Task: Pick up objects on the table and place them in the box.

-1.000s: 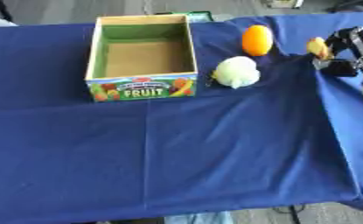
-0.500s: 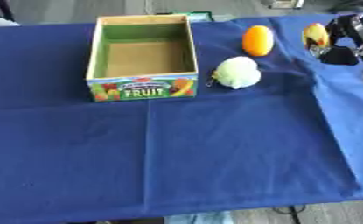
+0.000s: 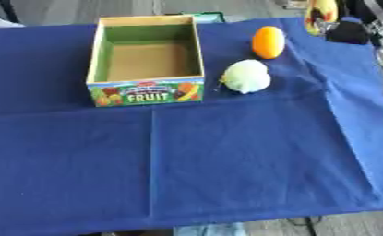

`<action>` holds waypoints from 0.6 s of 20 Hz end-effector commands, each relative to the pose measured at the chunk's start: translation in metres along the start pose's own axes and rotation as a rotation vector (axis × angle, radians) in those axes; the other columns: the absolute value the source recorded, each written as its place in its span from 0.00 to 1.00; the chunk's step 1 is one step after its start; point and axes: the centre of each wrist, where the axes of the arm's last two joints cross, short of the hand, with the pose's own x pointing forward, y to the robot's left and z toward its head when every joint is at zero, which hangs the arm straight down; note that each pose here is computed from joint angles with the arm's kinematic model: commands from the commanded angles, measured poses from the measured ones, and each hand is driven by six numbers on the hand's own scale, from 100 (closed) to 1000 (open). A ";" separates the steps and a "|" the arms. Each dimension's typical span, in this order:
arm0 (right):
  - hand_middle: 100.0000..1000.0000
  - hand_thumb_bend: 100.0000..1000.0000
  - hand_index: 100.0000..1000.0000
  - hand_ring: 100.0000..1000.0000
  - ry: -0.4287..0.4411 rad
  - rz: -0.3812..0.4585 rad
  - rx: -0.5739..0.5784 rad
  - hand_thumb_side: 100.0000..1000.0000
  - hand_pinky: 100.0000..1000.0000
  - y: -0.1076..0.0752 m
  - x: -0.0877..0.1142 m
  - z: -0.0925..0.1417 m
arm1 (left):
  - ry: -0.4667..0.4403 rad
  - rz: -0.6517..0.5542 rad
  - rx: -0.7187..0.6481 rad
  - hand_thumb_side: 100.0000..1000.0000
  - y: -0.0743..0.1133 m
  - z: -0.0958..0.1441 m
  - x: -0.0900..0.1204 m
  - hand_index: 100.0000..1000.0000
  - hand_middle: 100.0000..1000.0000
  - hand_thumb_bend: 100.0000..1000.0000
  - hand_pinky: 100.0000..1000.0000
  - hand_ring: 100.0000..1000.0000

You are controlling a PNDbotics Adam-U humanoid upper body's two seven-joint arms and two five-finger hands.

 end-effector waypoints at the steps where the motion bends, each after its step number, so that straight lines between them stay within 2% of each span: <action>1: 0.19 0.00 0.31 0.38 -0.098 0.004 0.012 0.10 0.60 -0.004 0.031 -0.020 | -0.018 -0.013 -0.010 0.61 0.002 -0.002 0.005 0.63 0.55 0.00 0.70 0.42; 4: 0.19 0.00 0.32 0.39 -0.158 0.007 0.050 0.09 0.60 0.010 0.052 -0.038 | -0.017 -0.011 -0.014 0.61 0.002 -0.002 0.005 0.63 0.55 0.00 0.70 0.42; 8: 0.19 0.00 0.32 0.39 -0.219 0.015 0.108 0.08 0.60 0.037 0.078 -0.064 | -0.016 -0.006 -0.020 0.61 0.000 -0.002 0.004 0.63 0.55 0.00 0.70 0.42; 12: 0.20 0.00 0.33 0.39 -0.260 0.033 0.155 0.08 0.60 0.064 0.095 -0.082 | -0.016 -0.004 -0.027 0.61 -0.001 -0.002 0.004 0.63 0.55 0.00 0.70 0.42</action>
